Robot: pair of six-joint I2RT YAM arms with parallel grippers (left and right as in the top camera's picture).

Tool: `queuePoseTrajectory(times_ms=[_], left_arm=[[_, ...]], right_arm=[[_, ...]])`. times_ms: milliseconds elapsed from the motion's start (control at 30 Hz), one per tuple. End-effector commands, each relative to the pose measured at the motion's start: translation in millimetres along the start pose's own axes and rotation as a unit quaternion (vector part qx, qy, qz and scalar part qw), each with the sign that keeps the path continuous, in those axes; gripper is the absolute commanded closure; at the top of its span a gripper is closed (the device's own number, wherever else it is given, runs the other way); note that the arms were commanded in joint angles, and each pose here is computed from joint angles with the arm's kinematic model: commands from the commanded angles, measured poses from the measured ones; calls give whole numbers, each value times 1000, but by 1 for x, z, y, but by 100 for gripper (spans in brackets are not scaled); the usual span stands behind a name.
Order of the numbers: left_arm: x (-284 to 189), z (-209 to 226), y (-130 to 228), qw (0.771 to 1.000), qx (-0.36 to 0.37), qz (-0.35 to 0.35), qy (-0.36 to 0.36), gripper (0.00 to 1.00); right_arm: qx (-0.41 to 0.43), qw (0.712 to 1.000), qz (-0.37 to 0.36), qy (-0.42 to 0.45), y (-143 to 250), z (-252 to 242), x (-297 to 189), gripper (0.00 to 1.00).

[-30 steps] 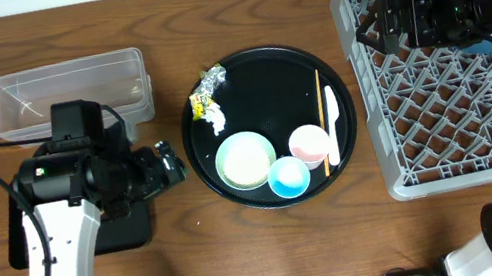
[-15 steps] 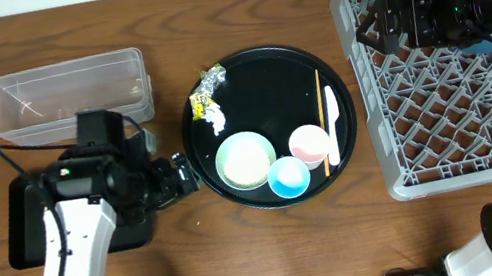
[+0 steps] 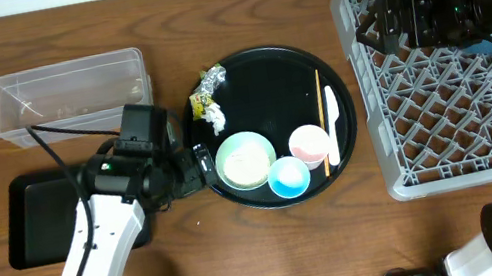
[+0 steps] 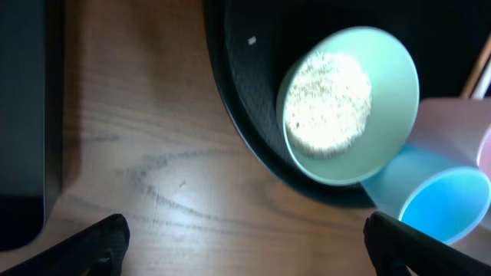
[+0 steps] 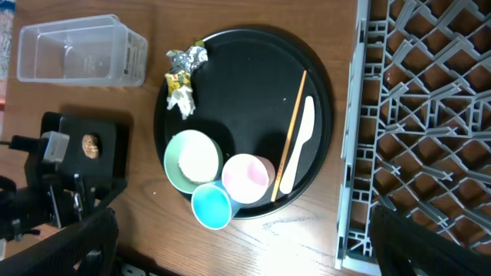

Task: Sort waste into correct bins and load items into the dishwasher rack
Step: 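Move the left gripper over the round tray toward the green rice bowl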

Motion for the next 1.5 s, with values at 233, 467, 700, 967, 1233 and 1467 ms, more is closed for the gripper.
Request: queuePoseTrajectory(times_ms=[233, 467, 700, 967, 1233, 1467], left_arm=[[20, -16, 4, 997, 67, 23, -22, 1], [18, -7, -2, 996, 78, 8, -41, 1], [14, 17, -12, 989, 74, -19, -128, 2], [12, 18, -6, 980, 158, 7, -123, 2], [-17, -8, 7, 914, 404, -39, 21, 2], [-37, -18, 29, 880, 461, -54, 98, 2]], right_arm=[[-9, 1000, 0, -3, 2, 3, -1, 1], [-9, 1000, 0, -2, 2, 3, -1, 1], [-9, 1000, 0, -3, 2, 3, -1, 1], [-9, 1000, 0, -3, 2, 3, -1, 1], [-10, 1000, 0, -3, 2, 3, -1, 1], [-9, 1000, 0, -2, 2, 3, -1, 1]])
Point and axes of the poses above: each gripper's point midway between its finger pads, its own x axis out along the fingers, its own z axis along the line the jaws close on, y = z × x, the point moved 9 cm from there along -x, back along the fingers, and after that the axes turned 11 degrees about x, right-handed, at the moved point
